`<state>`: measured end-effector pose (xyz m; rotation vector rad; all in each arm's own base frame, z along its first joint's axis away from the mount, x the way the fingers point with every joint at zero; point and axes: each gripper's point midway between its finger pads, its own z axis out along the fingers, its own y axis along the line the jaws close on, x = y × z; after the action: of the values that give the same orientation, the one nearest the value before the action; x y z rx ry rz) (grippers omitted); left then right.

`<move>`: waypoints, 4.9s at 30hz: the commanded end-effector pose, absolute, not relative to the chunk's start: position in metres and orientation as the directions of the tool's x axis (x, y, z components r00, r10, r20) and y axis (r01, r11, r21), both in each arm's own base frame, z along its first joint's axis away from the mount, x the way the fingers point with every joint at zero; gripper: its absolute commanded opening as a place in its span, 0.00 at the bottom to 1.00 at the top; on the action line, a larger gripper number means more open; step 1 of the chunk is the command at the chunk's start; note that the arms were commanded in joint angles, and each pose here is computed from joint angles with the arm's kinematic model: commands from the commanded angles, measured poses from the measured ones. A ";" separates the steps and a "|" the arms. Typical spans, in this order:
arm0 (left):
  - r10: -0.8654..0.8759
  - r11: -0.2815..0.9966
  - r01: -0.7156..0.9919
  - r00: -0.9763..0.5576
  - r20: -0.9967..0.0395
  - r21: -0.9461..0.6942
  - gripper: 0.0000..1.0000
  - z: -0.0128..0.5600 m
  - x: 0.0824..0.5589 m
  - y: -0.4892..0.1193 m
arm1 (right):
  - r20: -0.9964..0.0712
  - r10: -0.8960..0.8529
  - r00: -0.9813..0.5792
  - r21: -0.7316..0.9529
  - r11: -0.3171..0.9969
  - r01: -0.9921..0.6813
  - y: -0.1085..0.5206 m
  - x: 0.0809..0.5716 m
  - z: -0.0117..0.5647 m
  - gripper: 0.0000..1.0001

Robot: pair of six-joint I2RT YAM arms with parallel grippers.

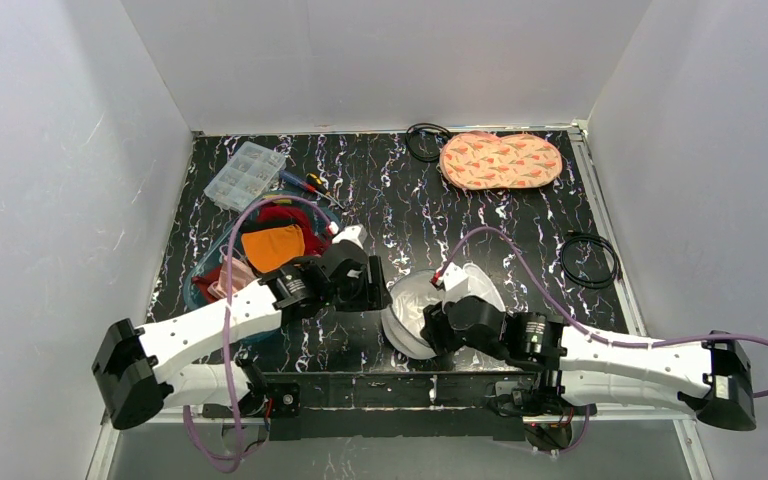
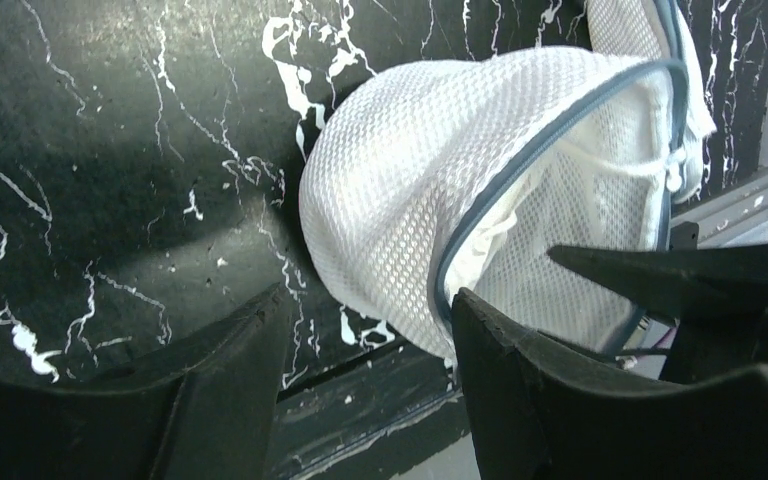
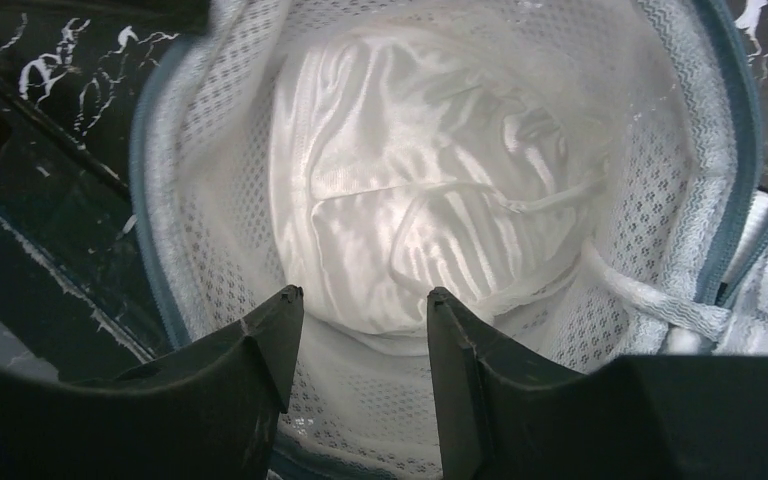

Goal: Unzip the laundry bag and remove the bra
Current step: Pick up the bra from the laundry bag.

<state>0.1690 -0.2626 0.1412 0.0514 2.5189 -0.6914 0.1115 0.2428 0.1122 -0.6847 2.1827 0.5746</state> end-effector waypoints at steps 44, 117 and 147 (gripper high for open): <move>-0.005 0.851 0.281 -0.840 -0.542 -0.443 0.00 0.119 0.145 -0.270 | -0.853 0.017 -0.521 0.312 0.817 -0.484 0.273 0.146 0.152 0.99; 0.025 0.937 0.195 -0.864 -0.504 -0.289 0.00 0.055 0.119 -0.207 | -0.761 -0.238 -0.604 0.101 0.876 -0.473 0.300 0.145 0.052 0.24; 0.027 0.907 0.232 -0.865 -0.501 -0.352 0.00 0.064 0.119 -0.227 | -0.771 -0.155 -0.618 0.315 0.751 -0.581 0.314 0.118 0.097 0.76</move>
<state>0.1181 -0.2275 0.0591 0.1766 2.5838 -0.5527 0.1133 0.2995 0.0826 -0.5220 2.1947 0.7307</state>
